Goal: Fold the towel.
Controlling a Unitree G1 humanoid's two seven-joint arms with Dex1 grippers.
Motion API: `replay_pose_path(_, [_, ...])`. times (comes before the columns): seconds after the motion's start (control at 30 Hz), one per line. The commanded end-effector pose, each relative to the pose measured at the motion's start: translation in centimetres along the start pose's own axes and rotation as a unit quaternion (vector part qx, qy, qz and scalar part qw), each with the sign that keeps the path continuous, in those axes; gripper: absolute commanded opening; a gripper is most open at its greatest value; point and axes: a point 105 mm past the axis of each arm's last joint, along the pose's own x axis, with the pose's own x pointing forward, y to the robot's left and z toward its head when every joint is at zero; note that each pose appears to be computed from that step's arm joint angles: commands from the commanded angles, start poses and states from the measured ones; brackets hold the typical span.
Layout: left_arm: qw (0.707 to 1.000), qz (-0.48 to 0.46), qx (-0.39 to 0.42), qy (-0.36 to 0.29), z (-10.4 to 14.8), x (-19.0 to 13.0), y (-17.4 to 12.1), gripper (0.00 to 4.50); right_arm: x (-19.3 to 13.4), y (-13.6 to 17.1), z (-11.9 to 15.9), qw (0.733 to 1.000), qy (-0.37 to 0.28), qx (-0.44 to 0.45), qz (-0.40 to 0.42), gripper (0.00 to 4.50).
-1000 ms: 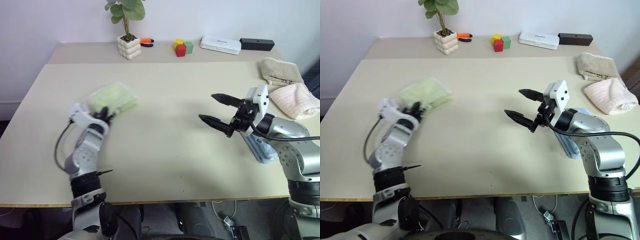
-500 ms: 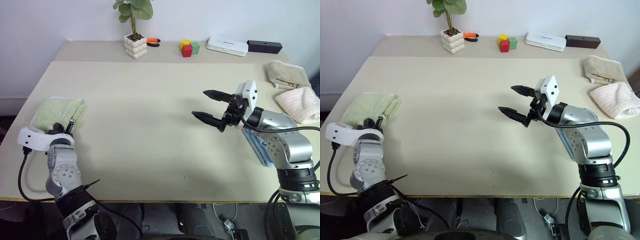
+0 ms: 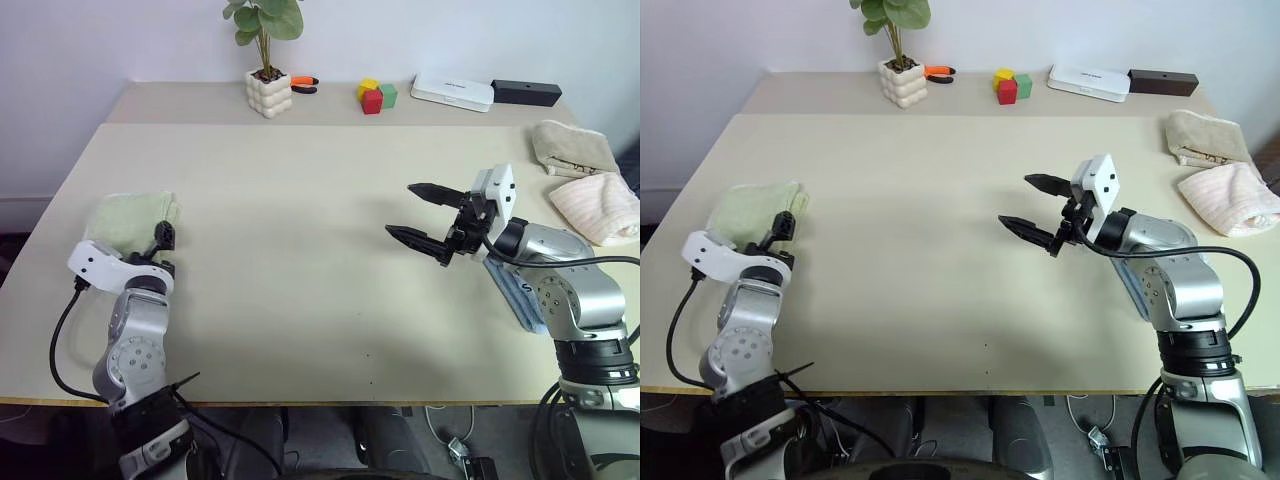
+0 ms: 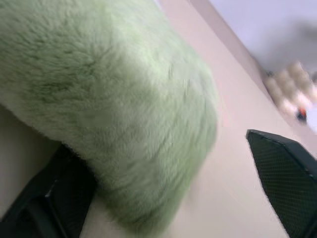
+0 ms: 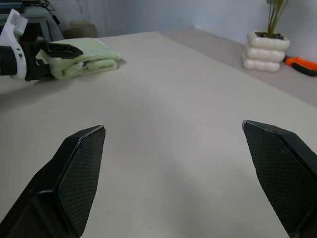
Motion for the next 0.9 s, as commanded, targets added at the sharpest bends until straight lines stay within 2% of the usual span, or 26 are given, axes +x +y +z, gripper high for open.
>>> replay_pose_path(0.03, [0.993,-0.075,0.086,0.040,-1.3,-2.4,-2.9,4.48,-1.0,0.1,0.9,1.000,-0.010,-0.008,0.005,4.50])
replay_pose_path(0.1, [0.984,-0.118,0.114,0.063,-2.5,-3.6,-4.1,4.48,-1.5,0.1,0.5,1.000,-0.006,-0.002,0.004,4.50])
replay_pose_path(0.23, [0.975,-0.156,0.137,0.078,-3.2,-3.2,-5.4,4.48,-1.9,-0.4,0.2,1.000,-0.004,-0.004,-0.013,4.50])
replay_pose_path(0.3, [0.955,-0.214,0.188,0.079,-3.7,-3.3,-7.3,4.48,-2.2,-0.7,0.2,1.000,-0.004,-0.005,-0.020,4.50])
replay_pose_path(0.37, [0.921,-0.290,0.250,0.071,-4.2,-3.6,-9.8,4.48,-2.4,-1.0,0.3,1.000,-0.009,0.000,-0.029,4.50])
replay_pose_path(0.43, [0.854,-0.398,0.327,0.072,-4.8,-4.1,-12.3,4.48,-3.1,-0.8,-0.4,1.000,0.006,0.004,-0.022,4.50])
replay_pose_path(0.47, [0.818,-0.444,0.359,0.073,-4.7,-4.2,-12.8,4.48,-3.3,-0.4,-0.8,1.000,0.018,0.009,-0.012,4.50])
replay_pose_path(0.53, [0.779,-0.486,0.387,0.080,-4.6,-4.0,-12.9,4.48,-3.8,0.0,-1.2,0.999,0.031,0.018,-0.002,4.50])
replay_pose_path(0.57, [0.774,-0.493,0.391,0.077,-4.5,-3.6,-13.0,4.48,-4.1,-0.1,-1.2,0.999,0.032,0.021,-0.001,4.50])
replay_pose_path(0.7, [0.764,-0.501,0.406,0.028,-1.5,-0.2,-12.7,4.48,-4.3,-0.3,-0.7,0.999,0.041,-0.012,-0.031,4.50])
replay_pose_path(0.83, [0.747,-0.534,0.395,0.029,0.0,1.1,-13.0,4.48,-4.5,-0.4,-0.3,0.998,0.041,-0.014,-0.045,4.50])
replay_pose_path(0.9, [0.747,-0.539,0.388,0.026,0.7,1.7,-13.1,4.48,-4.8,-0.6,-0.1,0.998,0.040,-0.014,-0.056,4.50])
